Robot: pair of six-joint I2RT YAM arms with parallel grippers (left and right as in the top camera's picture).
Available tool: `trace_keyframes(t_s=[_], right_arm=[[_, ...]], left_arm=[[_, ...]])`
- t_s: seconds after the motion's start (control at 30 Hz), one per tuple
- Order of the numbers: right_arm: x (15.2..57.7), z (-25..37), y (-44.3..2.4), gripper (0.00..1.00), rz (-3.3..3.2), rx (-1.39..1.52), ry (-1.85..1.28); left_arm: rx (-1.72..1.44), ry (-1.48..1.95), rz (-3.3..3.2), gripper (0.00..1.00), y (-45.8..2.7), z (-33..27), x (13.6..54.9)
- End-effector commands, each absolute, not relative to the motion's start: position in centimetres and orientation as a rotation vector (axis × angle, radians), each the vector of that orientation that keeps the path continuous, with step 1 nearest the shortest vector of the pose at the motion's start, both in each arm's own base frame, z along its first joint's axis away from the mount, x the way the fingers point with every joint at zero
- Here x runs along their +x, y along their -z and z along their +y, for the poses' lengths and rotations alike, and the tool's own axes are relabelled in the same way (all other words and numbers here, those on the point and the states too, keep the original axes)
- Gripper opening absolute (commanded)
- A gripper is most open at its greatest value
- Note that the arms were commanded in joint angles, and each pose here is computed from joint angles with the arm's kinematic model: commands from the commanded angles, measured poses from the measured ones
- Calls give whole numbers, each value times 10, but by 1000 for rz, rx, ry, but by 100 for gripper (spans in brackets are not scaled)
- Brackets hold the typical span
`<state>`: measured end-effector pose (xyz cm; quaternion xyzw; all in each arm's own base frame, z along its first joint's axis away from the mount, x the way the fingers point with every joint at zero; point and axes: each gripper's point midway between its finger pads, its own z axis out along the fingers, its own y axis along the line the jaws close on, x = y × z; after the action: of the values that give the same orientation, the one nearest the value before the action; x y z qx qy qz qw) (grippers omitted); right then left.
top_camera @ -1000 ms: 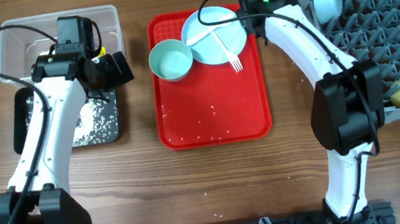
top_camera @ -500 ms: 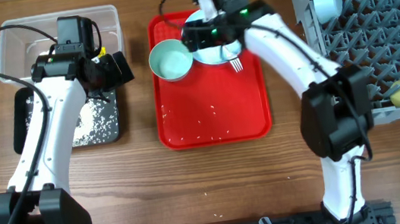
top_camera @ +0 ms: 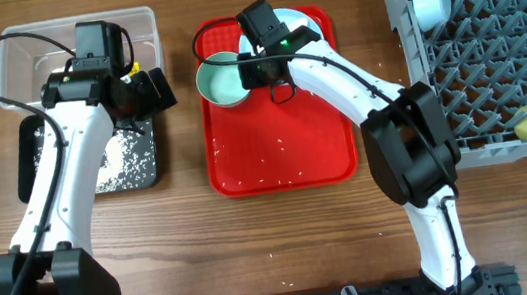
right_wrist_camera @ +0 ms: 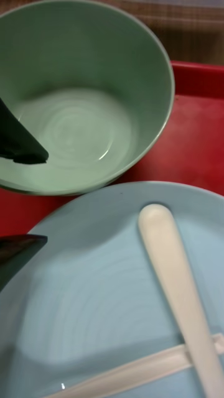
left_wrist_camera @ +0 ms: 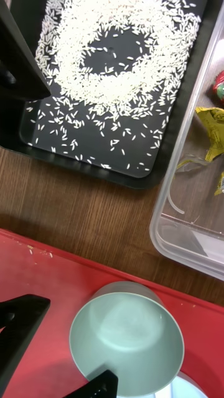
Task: Sort waste into correct bins and load items into the dishwasher rack
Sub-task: 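Grasp the pale green bowl rim with the right gripper and lift, then place the pale green bowl in the rack and open the right gripper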
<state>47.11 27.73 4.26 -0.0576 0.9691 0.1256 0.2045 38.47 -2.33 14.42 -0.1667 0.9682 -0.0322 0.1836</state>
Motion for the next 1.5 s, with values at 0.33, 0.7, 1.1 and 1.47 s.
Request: trace_keyframes(t_s=[0.33,0.7,1.1,1.47], right_arm=[[485,269,-71,4,2620,-216,-282],[453,90,-295,4,2260,-11,376],[338,-72,-330,4,2180,313,1266],[394,-155,-289,4,2155,373,1539]], left_arm=[[-496,87,2735,100,-141,-21,385],[-496,87,2735,100,-141,-21,385],[-496,87,2735,100,-141,-21,385],[-496,87,2735,100,-141,-21,385]])
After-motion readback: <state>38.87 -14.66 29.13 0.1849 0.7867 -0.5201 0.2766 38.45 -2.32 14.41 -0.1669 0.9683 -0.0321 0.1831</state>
